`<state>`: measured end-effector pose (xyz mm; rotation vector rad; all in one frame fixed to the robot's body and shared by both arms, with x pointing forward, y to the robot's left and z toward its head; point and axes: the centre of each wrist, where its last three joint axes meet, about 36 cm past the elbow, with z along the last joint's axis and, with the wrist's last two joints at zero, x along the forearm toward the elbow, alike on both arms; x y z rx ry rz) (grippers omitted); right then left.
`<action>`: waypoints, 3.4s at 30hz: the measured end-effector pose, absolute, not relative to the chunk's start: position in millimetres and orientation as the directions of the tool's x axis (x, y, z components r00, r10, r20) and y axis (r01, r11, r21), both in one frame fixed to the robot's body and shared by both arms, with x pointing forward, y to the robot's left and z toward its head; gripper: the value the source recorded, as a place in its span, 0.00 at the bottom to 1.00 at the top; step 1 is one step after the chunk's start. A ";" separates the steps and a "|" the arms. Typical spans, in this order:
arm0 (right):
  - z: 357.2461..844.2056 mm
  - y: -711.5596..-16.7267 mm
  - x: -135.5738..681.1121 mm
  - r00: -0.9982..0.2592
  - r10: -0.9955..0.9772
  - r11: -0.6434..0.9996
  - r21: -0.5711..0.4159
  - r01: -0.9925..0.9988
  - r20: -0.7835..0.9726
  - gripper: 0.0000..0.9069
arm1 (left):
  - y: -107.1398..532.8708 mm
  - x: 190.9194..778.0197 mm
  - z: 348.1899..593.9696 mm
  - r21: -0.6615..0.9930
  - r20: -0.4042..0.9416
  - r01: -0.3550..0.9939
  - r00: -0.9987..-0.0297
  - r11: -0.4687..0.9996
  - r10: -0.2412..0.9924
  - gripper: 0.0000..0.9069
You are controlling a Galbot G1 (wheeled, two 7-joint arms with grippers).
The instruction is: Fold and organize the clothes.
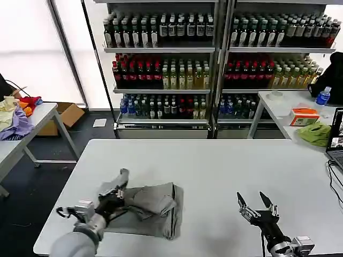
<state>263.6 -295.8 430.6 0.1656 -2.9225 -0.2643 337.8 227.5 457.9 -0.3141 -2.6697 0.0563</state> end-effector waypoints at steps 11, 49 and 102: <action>426.8 -290.6 263.9 -0.970 -0.139 0.977 0.190 -0.101 0.201 1.00 | 179.8 338.3 429.4 -0.179 0.502 0.262 -0.805 0.948 0.317 1.00; 413.7 -289.3 269.7 -0.967 -0.149 0.977 0.184 -0.111 0.208 1.00 | 311.3 332.5 412.8 -0.019 0.519 -0.055 -0.854 0.998 -0.037 1.00; 410.1 -285.4 283.6 -0.971 -0.158 0.969 0.217 -0.118 0.180 1.00 | 422.9 316.9 485.7 -0.172 0.408 -0.239 -0.900 0.956 -0.152 0.02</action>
